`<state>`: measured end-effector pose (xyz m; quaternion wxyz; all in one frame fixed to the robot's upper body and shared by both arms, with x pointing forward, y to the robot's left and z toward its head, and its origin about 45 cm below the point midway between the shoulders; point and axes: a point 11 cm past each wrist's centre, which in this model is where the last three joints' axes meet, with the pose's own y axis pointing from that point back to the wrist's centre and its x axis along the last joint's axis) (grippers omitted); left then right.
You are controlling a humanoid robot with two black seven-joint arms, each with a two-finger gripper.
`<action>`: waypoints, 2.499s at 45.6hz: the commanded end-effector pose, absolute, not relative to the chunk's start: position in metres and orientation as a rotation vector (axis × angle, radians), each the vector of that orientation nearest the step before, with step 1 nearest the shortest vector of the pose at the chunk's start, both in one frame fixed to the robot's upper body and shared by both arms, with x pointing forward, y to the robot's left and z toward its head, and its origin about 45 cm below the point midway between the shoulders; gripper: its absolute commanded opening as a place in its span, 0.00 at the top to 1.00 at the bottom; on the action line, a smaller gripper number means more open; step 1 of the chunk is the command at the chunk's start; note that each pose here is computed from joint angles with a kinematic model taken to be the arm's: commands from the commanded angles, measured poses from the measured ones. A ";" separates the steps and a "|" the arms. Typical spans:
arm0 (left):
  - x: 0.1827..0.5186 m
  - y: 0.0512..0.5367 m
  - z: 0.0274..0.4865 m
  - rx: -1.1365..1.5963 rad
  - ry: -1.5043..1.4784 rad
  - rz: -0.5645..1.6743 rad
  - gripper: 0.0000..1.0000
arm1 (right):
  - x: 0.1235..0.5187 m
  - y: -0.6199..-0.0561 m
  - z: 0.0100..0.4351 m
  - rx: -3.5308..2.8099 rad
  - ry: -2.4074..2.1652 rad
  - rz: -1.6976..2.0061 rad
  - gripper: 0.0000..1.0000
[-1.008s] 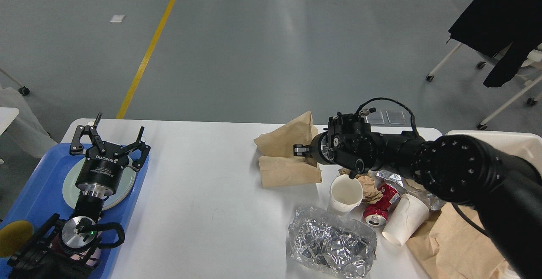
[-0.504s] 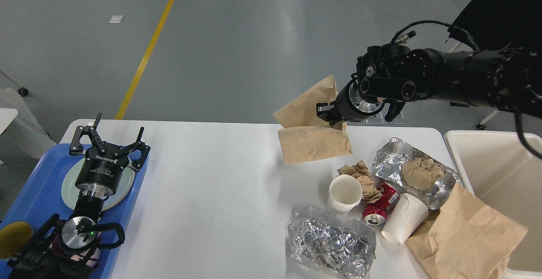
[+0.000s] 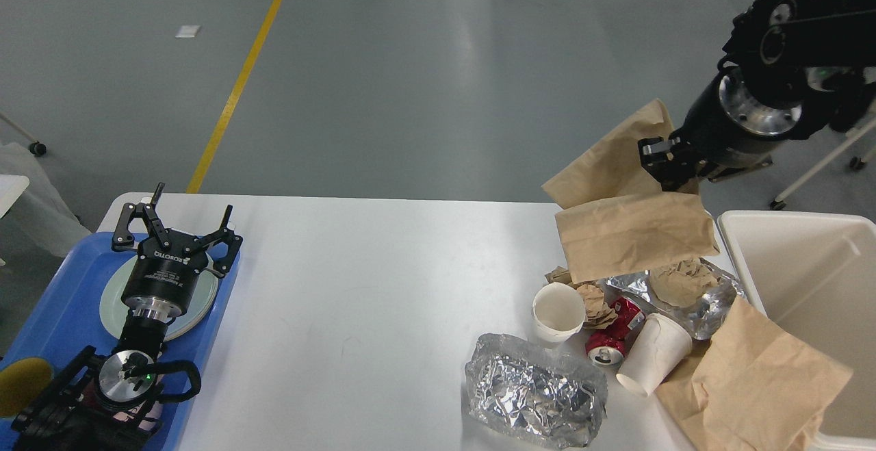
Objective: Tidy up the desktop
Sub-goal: 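Lift the brown paper bag and carry it into the white bin, then open the right gripper to release the paper inside the bin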
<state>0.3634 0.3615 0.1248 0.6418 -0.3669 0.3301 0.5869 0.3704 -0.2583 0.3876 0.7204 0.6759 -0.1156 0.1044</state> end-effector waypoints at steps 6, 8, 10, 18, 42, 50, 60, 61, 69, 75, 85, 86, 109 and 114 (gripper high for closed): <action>0.363 0.362 0.124 -0.837 0.752 1.342 0.03 | 0.357 -0.302 0.400 1.441 -0.328 0.172 1.00; 0.363 0.362 0.124 -0.837 0.752 1.342 0.03 | 0.357 -0.318 0.402 1.416 -0.364 0.158 1.00; 0.363 0.362 0.124 -0.836 0.753 1.341 0.03 | 0.355 -0.336 0.401 1.391 -0.407 0.143 1.00; 0.363 0.362 0.124 -0.837 0.752 1.342 0.03 | 0.346 -0.428 0.370 1.324 -0.526 0.032 1.00; 0.363 0.362 0.124 -0.837 0.752 1.342 0.03 | 0.291 -0.623 0.198 1.116 -0.801 -0.180 1.00; 0.364 0.362 0.125 -0.837 0.752 1.340 0.03 | 0.275 -0.620 0.129 1.050 -0.844 -0.070 1.00; 0.364 0.362 0.125 -0.837 0.752 1.340 0.03 | 0.251 -0.598 0.069 1.042 -0.889 -0.027 1.00; 0.363 0.362 0.124 -0.836 0.753 1.341 0.03 | 0.250 -0.595 0.064 1.040 -0.893 -0.016 1.00; 0.364 0.362 0.125 -0.838 0.751 1.341 0.03 | 0.235 -0.583 0.041 1.032 -0.905 0.003 1.00; 0.364 0.362 0.125 -0.837 0.752 1.340 0.03 | 0.226 -0.574 0.028 1.043 -0.885 -0.003 1.00; 0.364 0.362 0.125 -0.838 0.751 1.341 0.03 | 0.222 -0.571 0.023 1.047 -0.878 -0.008 1.00; 0.364 0.362 0.125 -0.838 0.751 1.341 0.03 | 0.222 -0.571 0.022 1.048 -0.876 -0.010 1.00; 0.364 0.362 0.125 -0.838 0.751 1.341 0.03 | 0.224 -0.572 0.025 1.032 -0.901 0.033 0.00; 0.364 0.362 0.125 -0.838 0.751 1.341 0.03 | 0.227 -0.572 0.027 1.033 -0.905 0.034 0.00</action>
